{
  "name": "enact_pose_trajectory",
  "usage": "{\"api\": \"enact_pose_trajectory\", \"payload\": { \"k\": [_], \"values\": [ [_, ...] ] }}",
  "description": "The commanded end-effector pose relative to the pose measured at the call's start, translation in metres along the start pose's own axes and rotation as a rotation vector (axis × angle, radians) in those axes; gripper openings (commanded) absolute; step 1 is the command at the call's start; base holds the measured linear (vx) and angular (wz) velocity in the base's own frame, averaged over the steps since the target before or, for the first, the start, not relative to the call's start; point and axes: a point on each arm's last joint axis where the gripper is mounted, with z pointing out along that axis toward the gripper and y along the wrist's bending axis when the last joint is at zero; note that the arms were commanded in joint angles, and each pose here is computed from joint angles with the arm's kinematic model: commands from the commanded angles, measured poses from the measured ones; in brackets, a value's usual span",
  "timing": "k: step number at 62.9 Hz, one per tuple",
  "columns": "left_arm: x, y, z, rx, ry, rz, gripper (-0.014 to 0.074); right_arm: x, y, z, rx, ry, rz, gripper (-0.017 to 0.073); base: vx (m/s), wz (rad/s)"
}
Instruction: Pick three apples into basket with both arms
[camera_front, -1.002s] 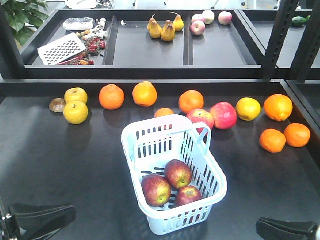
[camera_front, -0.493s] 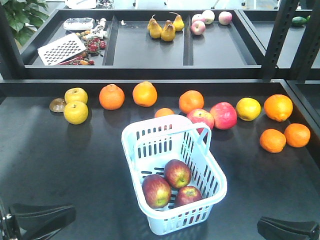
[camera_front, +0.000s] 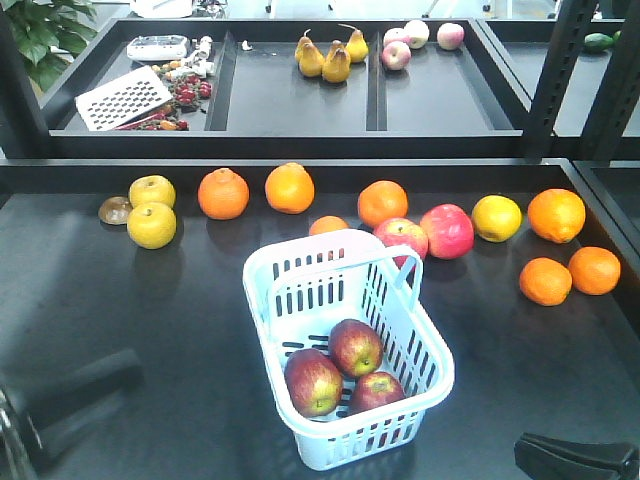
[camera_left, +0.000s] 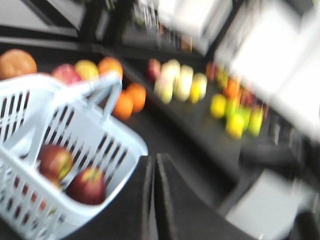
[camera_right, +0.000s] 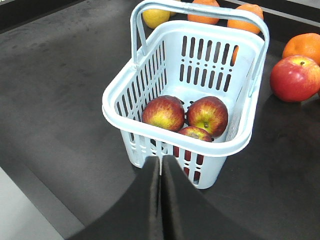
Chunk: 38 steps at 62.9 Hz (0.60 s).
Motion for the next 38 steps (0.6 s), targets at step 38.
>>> {"api": "enact_pose_trajectory", "payload": {
  "k": [38],
  "values": [
    [0.07, 0.076, -0.04, -0.553, -0.116, 0.001, -0.0006, -0.013, -0.003, -0.003, 0.035, -0.074, 0.004, -0.0008, 0.0, 0.0]
  ]
}}
